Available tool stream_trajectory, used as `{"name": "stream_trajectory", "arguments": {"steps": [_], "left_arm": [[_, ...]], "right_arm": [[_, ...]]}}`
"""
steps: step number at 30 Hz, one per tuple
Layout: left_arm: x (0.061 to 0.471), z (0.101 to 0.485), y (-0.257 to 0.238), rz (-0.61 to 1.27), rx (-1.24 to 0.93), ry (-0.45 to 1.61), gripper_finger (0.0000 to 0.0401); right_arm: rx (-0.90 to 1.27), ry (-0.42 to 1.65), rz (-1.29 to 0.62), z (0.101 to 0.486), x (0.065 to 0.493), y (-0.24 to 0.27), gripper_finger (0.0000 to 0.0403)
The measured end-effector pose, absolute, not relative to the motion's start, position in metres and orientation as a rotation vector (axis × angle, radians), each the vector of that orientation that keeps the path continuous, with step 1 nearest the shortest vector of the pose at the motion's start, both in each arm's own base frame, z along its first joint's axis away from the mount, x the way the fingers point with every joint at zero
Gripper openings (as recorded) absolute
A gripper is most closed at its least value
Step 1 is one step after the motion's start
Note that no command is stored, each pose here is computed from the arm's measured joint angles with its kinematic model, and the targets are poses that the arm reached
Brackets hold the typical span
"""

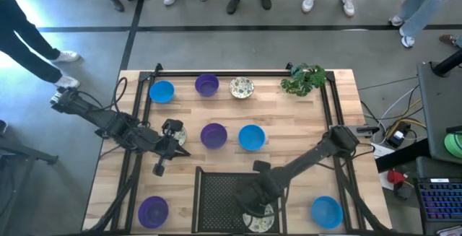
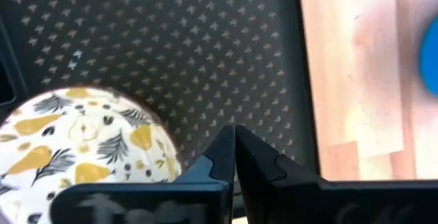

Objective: Pick & Place Mini bowls
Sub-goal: Put the right white patterned bowl on the shelf

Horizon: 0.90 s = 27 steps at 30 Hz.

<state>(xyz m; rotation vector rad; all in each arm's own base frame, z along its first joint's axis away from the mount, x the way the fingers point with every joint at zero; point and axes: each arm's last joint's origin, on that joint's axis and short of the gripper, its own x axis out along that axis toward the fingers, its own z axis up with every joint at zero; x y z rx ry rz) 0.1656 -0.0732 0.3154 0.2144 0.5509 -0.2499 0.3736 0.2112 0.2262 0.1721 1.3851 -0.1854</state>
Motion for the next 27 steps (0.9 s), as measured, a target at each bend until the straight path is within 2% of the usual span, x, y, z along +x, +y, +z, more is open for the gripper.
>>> {"name": "stream_trajectory", "arguments": {"steps": [7,13,27], "left_arm": [[0.166,0.315,-0.073,-0.249,0.214,0.551,0.0000],[0.166,0.315,-0.073,-0.249,0.214,0.551,0.0000],[0.166,0.315,-0.073,-0.250,0.215,0.551,0.0000]], "right_arm": [[0.170,1.420,-0.176,0.212,0.371,0.210,0.0008],[0.221,1.456,-0.081,0.198,0.371,0.213,0.0008],[0.237,1.477,0.006,0.197,0.367,0.223,0.0008]]}}
